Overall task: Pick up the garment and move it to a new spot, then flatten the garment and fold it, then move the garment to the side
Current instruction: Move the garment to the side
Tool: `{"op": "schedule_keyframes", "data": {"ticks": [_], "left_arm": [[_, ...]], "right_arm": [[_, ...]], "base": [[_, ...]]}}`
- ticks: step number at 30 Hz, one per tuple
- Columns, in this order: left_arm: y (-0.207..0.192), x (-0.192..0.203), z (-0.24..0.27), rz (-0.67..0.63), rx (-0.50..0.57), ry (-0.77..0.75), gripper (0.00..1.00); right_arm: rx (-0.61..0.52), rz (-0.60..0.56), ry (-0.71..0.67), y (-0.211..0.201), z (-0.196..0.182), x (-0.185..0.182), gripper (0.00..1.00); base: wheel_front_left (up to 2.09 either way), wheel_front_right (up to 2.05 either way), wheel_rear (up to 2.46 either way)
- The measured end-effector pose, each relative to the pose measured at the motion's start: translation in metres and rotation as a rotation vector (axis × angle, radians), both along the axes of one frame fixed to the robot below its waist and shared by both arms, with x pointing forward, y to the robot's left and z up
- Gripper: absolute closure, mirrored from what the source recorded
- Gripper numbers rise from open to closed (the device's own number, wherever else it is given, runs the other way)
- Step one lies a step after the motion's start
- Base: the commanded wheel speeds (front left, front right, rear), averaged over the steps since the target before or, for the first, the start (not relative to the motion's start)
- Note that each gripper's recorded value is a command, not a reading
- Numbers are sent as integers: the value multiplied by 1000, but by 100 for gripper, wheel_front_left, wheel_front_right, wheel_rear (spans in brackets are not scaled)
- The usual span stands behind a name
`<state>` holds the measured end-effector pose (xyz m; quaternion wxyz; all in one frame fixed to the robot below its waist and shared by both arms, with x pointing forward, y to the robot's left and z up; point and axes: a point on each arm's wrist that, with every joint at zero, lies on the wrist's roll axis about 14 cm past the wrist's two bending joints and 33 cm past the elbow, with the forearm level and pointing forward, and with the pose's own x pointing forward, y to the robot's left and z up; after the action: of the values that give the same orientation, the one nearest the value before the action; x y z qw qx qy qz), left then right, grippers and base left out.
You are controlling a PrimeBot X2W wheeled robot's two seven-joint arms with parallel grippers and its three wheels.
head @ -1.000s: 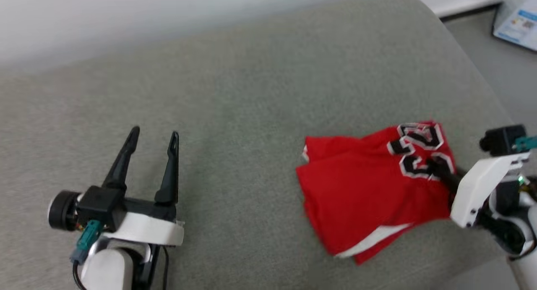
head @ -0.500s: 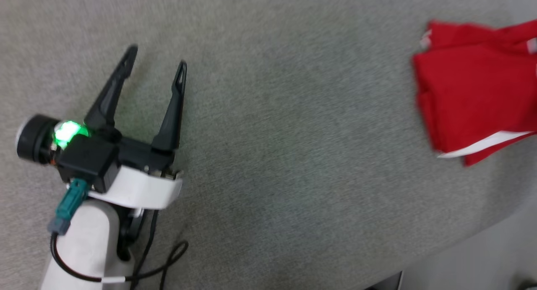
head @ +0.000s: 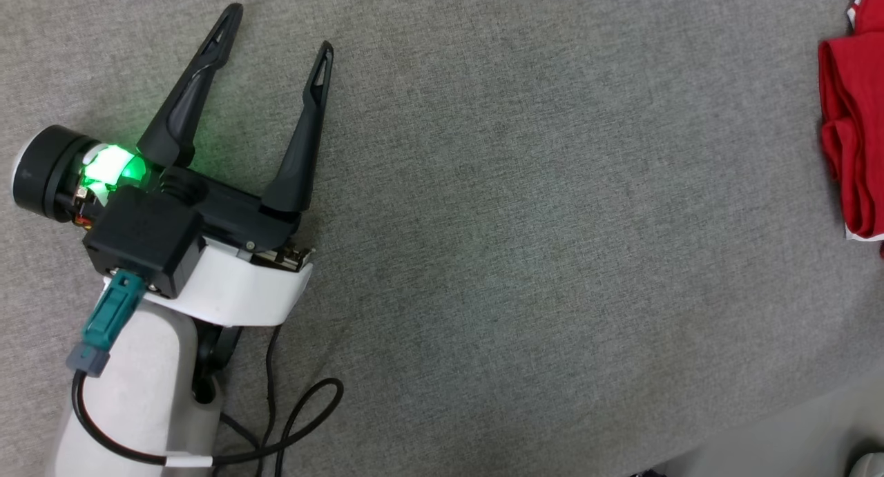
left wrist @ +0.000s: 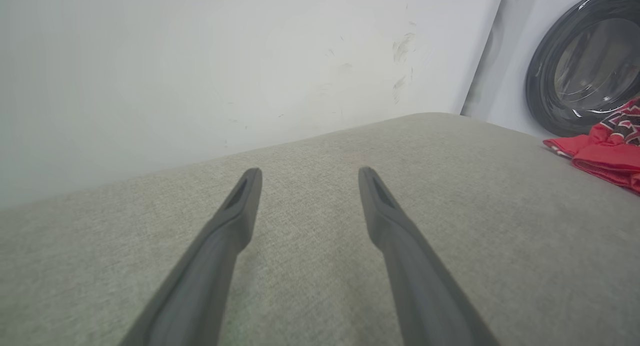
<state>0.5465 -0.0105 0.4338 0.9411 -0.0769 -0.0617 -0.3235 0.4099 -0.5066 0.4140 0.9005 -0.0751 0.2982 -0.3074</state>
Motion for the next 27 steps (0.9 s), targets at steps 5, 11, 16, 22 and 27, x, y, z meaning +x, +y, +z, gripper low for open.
{"op": "schedule_keyframes", "data": {"ticks": [5,11,16,22,27], "left_arm": [[5,-1,6,17,5,-3,0],[13,-10,19,56,5,-8,0],[28,-23,31,126,-1,6,0],[50,-46,52,214,0,9,0],[81,-68,65,318,25,12,0]], "right_arm": [[-91,-1,-95,-11,22,-1,0],[-226,34,-236,-19,67,0,0],[-257,86,-358,-7,95,3,0],[-197,165,-469,34,100,0,0],[-110,238,-557,83,98,-2,0]], "base": [[0,0,0],[0,0,0],[0,0,0],[0,0,0],[0,0,0]]}}
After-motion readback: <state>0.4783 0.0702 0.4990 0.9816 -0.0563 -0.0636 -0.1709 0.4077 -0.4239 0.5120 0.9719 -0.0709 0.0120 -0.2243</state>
